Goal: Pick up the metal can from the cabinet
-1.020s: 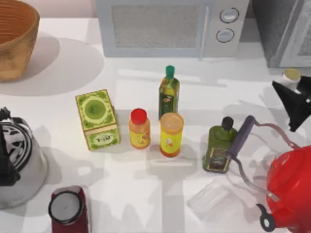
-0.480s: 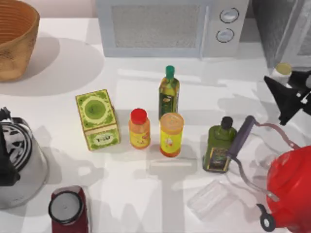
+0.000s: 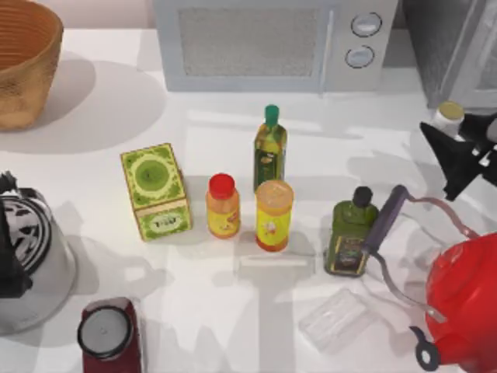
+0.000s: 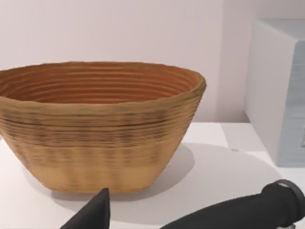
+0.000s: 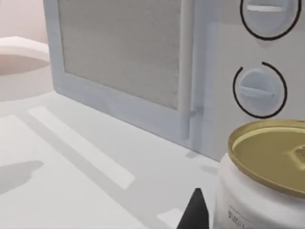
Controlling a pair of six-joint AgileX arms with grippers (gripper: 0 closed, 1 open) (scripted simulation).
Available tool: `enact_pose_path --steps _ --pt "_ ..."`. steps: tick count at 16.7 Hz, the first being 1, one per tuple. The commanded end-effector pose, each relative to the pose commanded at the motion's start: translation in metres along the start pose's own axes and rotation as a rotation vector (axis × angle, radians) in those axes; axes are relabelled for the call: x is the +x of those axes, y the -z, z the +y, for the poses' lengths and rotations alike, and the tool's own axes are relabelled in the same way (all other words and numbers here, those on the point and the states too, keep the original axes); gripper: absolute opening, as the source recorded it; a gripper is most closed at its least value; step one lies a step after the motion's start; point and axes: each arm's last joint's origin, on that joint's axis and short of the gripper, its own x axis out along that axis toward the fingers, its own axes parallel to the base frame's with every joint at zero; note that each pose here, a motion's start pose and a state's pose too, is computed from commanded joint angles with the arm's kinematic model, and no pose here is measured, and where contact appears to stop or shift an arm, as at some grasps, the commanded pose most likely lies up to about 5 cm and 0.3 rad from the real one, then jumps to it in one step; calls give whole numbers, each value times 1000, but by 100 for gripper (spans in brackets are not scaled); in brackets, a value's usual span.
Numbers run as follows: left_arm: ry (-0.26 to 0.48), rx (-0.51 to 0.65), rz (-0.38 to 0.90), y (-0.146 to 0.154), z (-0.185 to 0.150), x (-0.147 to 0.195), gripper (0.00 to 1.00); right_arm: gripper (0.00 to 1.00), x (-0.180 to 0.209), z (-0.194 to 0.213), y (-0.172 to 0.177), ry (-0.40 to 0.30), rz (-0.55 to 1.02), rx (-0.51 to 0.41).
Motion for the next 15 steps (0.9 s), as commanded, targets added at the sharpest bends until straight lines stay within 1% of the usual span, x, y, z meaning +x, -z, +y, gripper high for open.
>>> enact_pose_path --steps 9,10,15 --pt "0 0 0 0 0 0 100 98 0 0 0 0 0 0" --pt "0 0 0 0 0 0 100 100 0 0 0 0 0 0" --pt "0 0 0 0 0 0 100 100 0 0 0 0 0 0"
